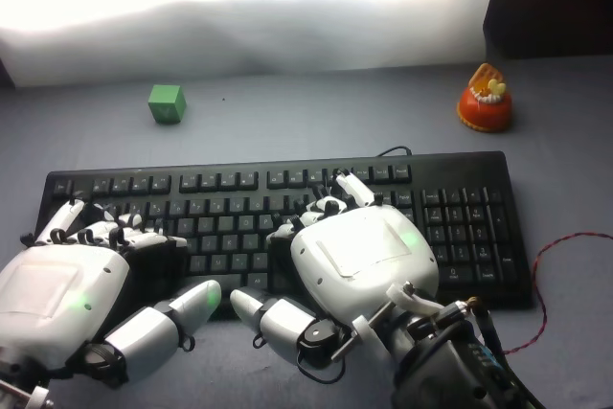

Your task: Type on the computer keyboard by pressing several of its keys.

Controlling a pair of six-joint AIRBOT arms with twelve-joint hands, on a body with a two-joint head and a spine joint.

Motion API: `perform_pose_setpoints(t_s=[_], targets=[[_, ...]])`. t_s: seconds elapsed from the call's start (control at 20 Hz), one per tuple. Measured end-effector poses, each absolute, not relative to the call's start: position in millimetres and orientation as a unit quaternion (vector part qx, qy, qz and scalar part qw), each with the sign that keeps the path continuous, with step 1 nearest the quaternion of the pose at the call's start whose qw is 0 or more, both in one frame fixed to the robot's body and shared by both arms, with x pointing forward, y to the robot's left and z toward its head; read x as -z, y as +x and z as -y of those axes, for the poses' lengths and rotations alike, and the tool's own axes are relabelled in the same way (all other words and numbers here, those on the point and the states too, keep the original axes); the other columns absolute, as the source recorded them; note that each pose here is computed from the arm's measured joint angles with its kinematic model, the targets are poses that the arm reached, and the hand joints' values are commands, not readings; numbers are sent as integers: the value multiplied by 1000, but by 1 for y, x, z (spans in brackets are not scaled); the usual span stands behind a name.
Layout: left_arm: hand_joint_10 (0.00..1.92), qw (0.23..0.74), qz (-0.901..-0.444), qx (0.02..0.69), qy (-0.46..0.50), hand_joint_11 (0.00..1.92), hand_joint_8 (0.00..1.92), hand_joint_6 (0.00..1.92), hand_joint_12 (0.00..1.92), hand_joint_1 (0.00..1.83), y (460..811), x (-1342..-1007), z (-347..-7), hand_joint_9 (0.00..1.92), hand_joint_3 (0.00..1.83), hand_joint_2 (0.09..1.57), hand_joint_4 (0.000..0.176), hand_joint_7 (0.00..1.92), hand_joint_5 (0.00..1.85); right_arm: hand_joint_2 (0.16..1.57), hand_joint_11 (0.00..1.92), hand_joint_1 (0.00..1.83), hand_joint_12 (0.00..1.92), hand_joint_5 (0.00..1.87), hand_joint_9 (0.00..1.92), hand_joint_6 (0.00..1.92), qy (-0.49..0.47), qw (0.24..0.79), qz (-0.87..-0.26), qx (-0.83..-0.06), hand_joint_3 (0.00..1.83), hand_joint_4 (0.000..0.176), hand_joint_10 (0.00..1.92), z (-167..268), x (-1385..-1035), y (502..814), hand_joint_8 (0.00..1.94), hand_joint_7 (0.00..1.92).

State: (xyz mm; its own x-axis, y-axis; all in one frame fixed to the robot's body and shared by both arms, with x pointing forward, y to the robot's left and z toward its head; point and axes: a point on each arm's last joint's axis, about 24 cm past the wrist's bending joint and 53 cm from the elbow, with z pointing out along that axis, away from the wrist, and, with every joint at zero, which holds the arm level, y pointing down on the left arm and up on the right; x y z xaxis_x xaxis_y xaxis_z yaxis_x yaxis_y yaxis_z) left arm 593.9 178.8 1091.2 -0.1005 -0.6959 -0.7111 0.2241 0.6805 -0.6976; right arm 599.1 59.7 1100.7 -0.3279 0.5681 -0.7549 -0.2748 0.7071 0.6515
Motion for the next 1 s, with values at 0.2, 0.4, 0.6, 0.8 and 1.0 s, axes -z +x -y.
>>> perform_pose_setpoints(t_s=[0.2, 0.4, 0.6, 0.8, 1.0], targets=[[34, 648, -648, 358, -181, 1, 0, 135, 1395, 86, 594, -1093, -179, 485, 1, 1307, 0, 593, 815, 1219, 0, 120, 1541, 968, 282, 294, 102, 572, -726, -369, 0, 0, 670, -59, -1101, 599, 0, 714], [324, 645, -649, 359, -183, 68, 37, 6, 1464, 107, 594, -1092, -178, 762, 0, 1300, 0, 806, 527, 1244, 138, 157, 1740, 624, 660, 193, 101, 575, -724, -368, 2, 0, 991, -59, -1103, 600, 67, 939], [564, 648, -645, 360, -184, 171, 0, 1, 1492, 134, 594, -1094, -179, 557, 0, 1297, 9, 626, 519, 1250, 217, 153, 1826, 619, 514, 188, 103, 577, -722, -367, 2, 0, 1194, -58, -1104, 600, 48, 881], [640, 642, -651, 361, -184, 133, 9, 4, 1541, 120, 594, -1091, -178, 490, 1, 1308, 1, 652, 529, 1251, 226, 174, 1811, 614, 513, 191, 105, 577, -723, -366, 2, 0, 1159, -57, -1103, 601, 36, 853], [744, 641, -651, 361, -186, 80, 3, 2, 1596, 76, 595, -1091, -177, 420, 2, 1322, 0, 649, 517, 1248, 197, 159, 1830, 622, 501, 197, 107, 577, -722, -366, 0, 0, 1163, -56, -1103, 601, 36, 855]])
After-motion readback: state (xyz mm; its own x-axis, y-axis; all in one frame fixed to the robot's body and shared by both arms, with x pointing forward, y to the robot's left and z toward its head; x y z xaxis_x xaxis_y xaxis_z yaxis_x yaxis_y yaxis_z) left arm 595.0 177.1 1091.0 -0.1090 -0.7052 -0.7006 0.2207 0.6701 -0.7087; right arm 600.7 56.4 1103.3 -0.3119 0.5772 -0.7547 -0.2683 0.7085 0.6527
